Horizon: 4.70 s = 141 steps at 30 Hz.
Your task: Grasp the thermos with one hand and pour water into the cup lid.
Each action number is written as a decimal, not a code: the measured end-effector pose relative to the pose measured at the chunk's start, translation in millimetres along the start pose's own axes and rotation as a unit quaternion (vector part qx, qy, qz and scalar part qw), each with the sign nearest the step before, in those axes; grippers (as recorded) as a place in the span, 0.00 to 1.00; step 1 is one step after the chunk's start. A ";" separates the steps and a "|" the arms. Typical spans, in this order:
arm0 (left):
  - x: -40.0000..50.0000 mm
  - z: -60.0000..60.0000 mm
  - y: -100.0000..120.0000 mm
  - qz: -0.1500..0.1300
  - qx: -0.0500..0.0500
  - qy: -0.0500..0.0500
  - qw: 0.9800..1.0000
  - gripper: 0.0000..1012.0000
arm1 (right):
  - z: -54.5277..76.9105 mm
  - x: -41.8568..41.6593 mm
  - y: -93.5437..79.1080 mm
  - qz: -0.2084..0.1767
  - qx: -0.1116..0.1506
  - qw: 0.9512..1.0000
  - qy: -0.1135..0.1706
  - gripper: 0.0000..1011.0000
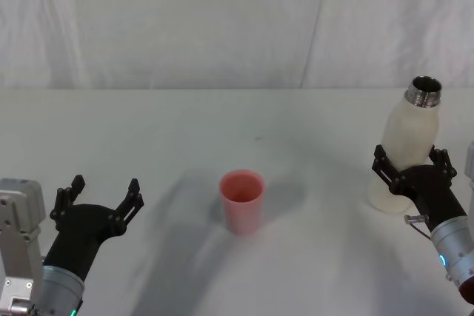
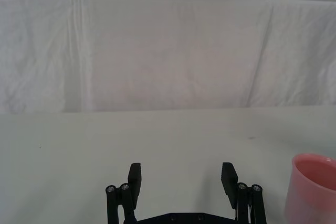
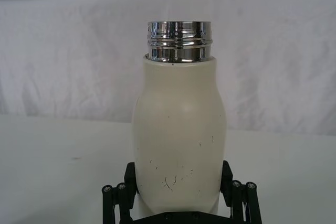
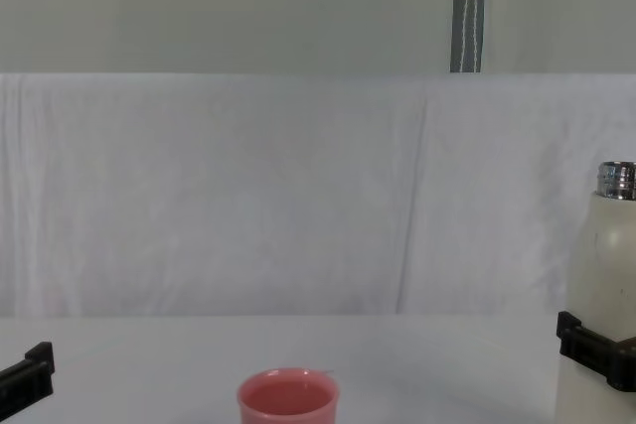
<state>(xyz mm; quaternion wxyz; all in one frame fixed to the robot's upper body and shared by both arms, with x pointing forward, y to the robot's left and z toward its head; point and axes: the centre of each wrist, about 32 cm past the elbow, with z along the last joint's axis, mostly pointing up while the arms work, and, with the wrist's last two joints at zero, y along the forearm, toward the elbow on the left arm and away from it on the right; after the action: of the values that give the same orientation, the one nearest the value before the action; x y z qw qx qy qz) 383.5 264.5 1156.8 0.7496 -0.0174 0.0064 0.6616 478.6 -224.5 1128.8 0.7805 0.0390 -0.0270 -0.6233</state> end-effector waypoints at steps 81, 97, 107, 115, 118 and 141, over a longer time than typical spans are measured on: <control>0.0 0.0 0.0 0.000 0.000 0.000 1.000 0.99 | 5.6 -1.5 -11.4 0.010 -0.007 1.000 -0.002 0.99; 0.0 0.0 0.0 0.000 0.000 0.000 1.000 0.99 | 7.3 -2.1 -17.8 0.009 -0.008 1.000 -0.005 0.99; 0.0 0.0 0.0 0.000 0.000 0.000 1.000 0.99 | 9.6 -1.8 -22.6 0.008 -0.008 1.000 -0.007 0.99; 0.0 0.0 0.0 0.000 0.000 0.000 1.000 0.99 | 12.1 -1.7 -29.5 0.006 -0.008 1.000 -0.009 0.99; 0.0 0.0 0.0 0.000 0.000 0.000 1.000 0.99 | 13.2 -0.9 -34.9 0.004 -0.009 1.000 -0.010 0.99; 0.0 0.0 0.0 0.000 0.000 0.000 1.000 0.99 | 9.5 -14.9 -69.8 0.012 -0.008 1.000 -0.004 0.99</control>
<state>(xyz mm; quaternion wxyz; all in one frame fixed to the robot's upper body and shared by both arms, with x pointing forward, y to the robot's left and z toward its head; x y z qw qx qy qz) 383.5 264.5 1156.8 0.7496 -0.0174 0.0064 0.6616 406.7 -225.6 1131.8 0.7884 0.0298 -0.0251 -0.6139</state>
